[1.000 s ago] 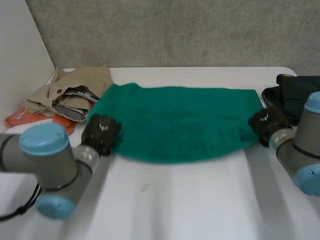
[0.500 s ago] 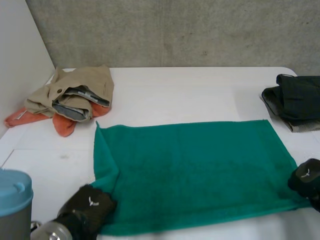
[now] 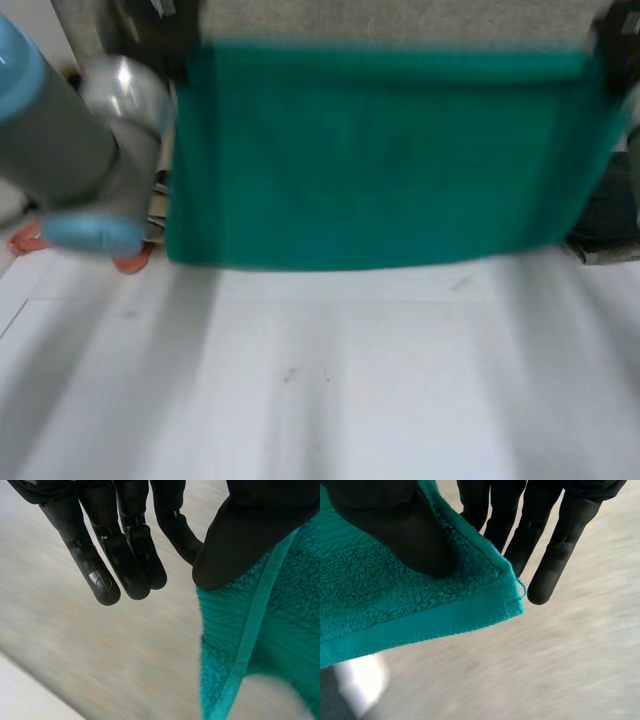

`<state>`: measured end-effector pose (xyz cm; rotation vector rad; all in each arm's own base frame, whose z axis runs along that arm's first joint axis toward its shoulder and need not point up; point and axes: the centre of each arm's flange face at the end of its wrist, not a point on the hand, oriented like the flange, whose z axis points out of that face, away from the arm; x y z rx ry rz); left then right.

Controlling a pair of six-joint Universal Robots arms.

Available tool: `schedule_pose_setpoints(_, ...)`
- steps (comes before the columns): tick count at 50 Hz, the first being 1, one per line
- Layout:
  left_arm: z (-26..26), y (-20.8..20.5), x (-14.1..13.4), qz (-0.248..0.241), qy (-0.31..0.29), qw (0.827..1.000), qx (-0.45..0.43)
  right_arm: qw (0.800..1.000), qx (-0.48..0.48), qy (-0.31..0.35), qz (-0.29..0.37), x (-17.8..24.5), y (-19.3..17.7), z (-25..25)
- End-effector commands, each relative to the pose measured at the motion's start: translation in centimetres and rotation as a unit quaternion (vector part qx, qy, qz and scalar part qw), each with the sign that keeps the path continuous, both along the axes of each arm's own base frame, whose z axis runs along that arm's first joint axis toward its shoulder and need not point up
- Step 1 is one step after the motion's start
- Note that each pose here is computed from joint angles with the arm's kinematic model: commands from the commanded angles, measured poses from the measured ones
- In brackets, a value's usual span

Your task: Fold the laundry.

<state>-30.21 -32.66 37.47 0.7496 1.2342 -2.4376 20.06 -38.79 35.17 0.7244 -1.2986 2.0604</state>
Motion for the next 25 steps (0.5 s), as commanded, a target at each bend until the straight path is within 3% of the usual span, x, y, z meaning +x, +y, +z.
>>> schedule_pose_setpoints(1,7.0,0.4,0.5,-0.002,0.074,0.99,-0.124,0.986,-0.154,-0.064,0.023,-0.2,0.9,6.8)
schedule_pose_setpoints(9,1.1,1.0,1.4,0.007,0.056,0.998,-0.012,0.996,-0.074,-0.049,0.026,0.0,0.9,2.4)
schedule_pose_setpoints(16,-6.2,1.6,1.7,-0.005,0.037,0.995,0.094,0.999,0.011,-0.035,0.029,0.0,1.4,-2.3)
schedule_pose_setpoints(20,-10.1,2.4,1.8,-0.01,0.025,0.988,0.151,0.995,0.094,-0.022,0.033,0.0,1.6,-7.1)
schedule_pose_setpoints(25,-16.0,3.1,1.8,-0.012,0.004,0.974,0.224,0.975,0.219,-0.003,0.035,-0.2,2.8,-14.2)
